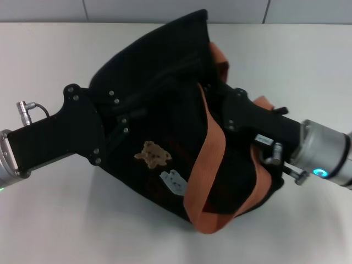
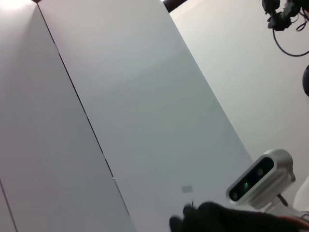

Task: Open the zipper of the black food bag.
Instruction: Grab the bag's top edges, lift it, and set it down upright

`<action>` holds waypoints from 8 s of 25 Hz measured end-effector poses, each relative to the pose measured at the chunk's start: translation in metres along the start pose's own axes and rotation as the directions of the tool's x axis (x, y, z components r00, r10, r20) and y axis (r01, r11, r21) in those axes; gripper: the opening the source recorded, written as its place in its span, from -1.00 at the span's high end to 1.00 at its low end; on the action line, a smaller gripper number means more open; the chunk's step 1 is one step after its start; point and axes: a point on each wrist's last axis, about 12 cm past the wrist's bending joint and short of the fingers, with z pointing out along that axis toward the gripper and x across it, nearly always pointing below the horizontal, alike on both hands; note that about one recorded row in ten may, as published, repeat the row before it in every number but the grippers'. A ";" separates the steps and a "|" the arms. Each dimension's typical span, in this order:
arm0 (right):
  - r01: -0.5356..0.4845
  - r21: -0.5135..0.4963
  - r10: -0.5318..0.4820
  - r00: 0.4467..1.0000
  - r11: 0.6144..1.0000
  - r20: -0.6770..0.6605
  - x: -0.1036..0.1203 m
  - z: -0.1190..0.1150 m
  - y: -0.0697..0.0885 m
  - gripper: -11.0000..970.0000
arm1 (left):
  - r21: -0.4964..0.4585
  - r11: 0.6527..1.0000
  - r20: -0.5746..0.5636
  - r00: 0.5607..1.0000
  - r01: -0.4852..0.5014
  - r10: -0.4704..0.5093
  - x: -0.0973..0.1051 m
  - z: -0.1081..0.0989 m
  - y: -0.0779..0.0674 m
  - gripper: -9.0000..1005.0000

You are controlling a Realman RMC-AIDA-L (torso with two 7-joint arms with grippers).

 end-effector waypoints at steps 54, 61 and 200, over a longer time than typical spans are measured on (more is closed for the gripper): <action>0.033 0.016 -0.032 0.998 0.999 -0.047 -0.012 -0.007 -0.015 0.25 | 0.007 0.999 0.021 0.999 -0.050 0.050 0.003 0.003 -0.015 0.80; 0.046 -0.031 -0.048 0.995 0.998 -0.090 -0.011 -0.002 -0.014 0.48 | 0.009 0.999 0.023 0.998 -0.052 0.052 0.004 0.005 -0.014 0.80; 0.208 0.163 -0.198 0.977 0.964 -0.079 0.011 -0.055 -0.008 0.33 | 0.006 0.998 0.020 0.998 -0.065 0.065 0.004 0.003 -0.017 0.80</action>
